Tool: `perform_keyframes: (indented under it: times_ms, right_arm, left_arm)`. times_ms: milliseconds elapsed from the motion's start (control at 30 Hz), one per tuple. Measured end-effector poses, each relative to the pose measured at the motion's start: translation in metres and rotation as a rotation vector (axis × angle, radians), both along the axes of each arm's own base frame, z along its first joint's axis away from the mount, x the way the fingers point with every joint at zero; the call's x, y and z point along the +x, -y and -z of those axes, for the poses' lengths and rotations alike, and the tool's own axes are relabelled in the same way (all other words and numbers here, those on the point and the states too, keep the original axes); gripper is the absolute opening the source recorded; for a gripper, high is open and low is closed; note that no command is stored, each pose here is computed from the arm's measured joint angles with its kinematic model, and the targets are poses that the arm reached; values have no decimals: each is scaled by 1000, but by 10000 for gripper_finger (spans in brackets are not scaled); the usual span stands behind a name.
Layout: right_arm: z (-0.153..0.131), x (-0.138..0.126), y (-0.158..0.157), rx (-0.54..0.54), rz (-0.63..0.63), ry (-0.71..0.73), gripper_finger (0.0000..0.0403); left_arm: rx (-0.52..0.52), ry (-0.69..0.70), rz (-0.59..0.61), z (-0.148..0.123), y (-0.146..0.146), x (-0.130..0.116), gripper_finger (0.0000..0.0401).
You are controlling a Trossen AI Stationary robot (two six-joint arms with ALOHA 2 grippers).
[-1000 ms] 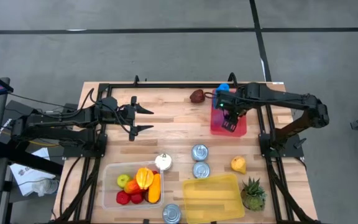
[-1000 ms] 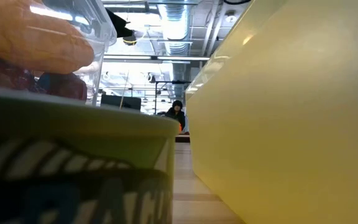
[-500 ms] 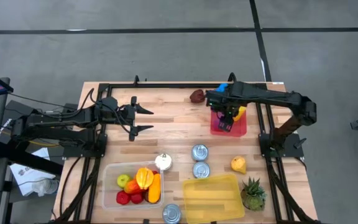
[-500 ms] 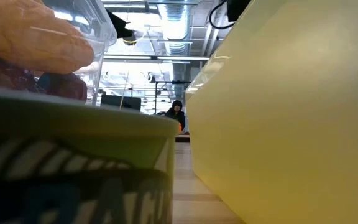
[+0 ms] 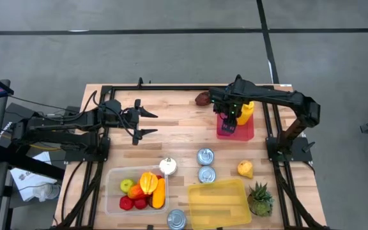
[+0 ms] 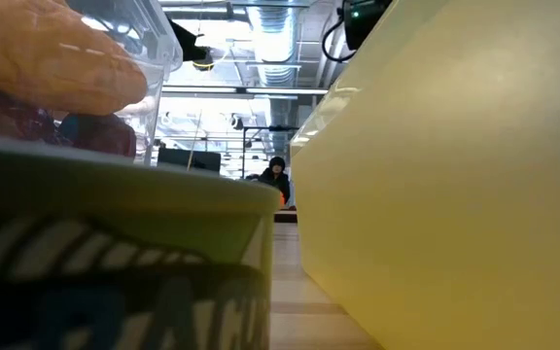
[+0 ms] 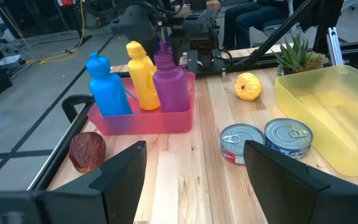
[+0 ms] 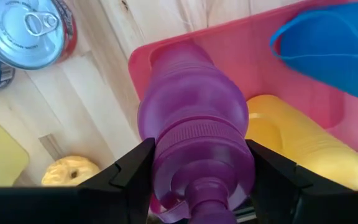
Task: Pick & Place Food Item
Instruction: Put the purple water bottle into the red bin, then put the red apple into the transparent bin
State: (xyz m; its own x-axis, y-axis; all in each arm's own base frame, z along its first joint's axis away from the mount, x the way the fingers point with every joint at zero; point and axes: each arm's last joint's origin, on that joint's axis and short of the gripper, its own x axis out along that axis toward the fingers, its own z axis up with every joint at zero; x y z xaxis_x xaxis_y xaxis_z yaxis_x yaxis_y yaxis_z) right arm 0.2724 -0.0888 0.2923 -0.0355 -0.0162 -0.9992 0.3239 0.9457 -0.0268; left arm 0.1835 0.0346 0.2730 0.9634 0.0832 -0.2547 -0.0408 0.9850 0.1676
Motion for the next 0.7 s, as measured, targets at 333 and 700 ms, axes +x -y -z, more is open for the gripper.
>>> perform_keyframes:
  times_ms: [333, 700]
  right_arm:
    - [-1, 2, -3, -7, 13, 22, 313]
    - [-12, 6, -4, -20, 34, 66, 318]
  left_arm:
    - [0, 0, 0, 0, 0, 0, 259]
    - [0, -1, 0, 0, 0, 0, 259]
